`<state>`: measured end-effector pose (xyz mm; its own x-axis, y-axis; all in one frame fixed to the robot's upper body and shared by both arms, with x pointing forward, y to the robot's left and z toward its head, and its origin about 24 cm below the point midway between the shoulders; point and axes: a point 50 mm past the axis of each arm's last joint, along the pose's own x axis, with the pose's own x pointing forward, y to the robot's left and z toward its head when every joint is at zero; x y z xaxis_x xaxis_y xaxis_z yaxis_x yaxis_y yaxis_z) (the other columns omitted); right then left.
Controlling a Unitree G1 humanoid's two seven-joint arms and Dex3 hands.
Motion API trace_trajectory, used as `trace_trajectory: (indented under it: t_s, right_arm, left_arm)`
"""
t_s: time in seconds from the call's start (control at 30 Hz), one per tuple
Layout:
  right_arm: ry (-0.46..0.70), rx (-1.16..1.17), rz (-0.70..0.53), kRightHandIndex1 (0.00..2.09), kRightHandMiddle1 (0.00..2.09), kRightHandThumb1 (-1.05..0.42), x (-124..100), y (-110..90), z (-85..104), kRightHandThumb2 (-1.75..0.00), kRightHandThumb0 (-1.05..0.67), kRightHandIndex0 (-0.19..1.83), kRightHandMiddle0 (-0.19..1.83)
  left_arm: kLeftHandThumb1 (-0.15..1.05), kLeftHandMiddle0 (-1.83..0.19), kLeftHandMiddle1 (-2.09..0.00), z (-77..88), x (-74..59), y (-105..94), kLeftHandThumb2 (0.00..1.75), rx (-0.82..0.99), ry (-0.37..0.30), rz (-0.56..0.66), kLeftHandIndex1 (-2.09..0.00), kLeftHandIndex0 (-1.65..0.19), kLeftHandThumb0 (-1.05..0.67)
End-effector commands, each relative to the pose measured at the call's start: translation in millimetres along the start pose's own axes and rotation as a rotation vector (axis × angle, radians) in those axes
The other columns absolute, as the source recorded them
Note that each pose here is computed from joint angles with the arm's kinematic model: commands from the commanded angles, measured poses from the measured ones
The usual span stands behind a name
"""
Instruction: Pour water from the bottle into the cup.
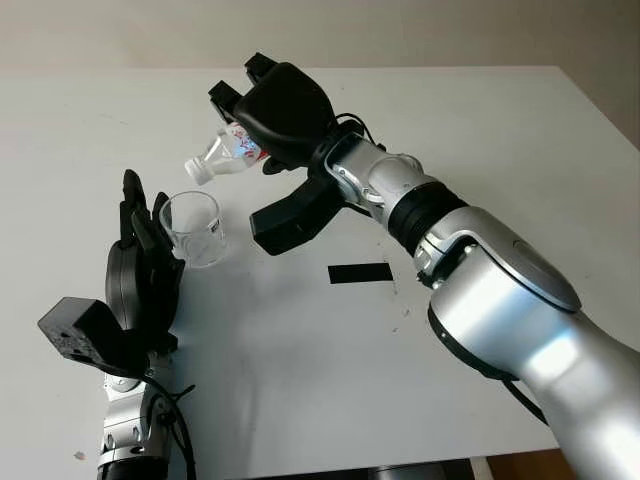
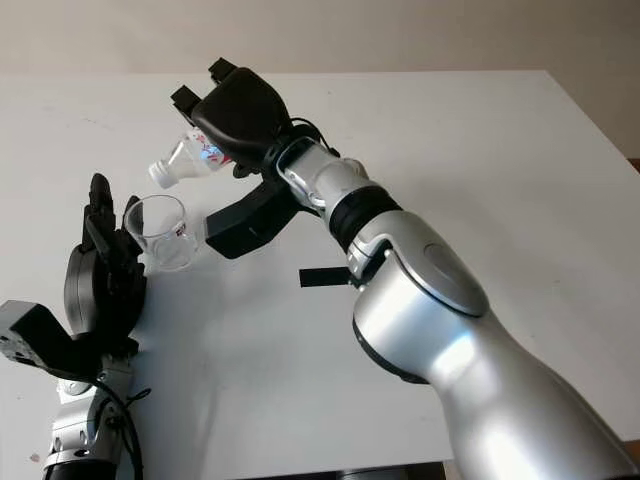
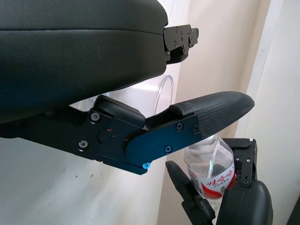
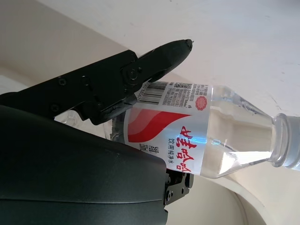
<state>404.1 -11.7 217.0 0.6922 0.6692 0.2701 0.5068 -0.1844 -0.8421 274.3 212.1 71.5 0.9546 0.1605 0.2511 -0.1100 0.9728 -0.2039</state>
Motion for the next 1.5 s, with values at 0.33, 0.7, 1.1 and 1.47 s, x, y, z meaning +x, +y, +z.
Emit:
trace_trajectory:
  t_s: [0.33,0.7,1.1,1.47]
  right_arm:
    - [-0.021,-0.047,-0.061,2.09,1.93,-0.96,1,-10,-8.7,-0.05,-0.36,0.88,0.26]
    - [-0.027,-0.019,-0.071,2.09,2.05,-1.0,1,-9,-5.6,-0.06,-0.36,0.95,0.24]
    - [0.171,0.424,-0.081,2.09,2.03,-1.0,-4,-9,-23.2,-0.05,-0.24,0.77,0.19]
    - [0.418,1.201,-0.113,2.09,2.09,-1.05,-30,16,-53.2,-0.13,-0.23,1.0,0.96]
  left_arm:
    - [1.05,0.19,-0.28,-8.0,-2.8,-1.2,0.83,0.002,0.029,-0.002,0.0,0.14,-0.88]
    - [1.05,0.19,-0.29,-8.4,-2.6,-1.8,0.83,-0.001,0.029,0.005,0.0,0.14,-0.88]
    - [1.05,0.19,-0.3,-8.3,-6.0,1.4,0.83,0.003,0.04,0.009,0.0,0.13,-0.88]
    - [1.05,0.19,-0.34,-8.3,-8.2,4.1,0.81,-0.002,0.048,0.002,0.0,0.12,-0.87]
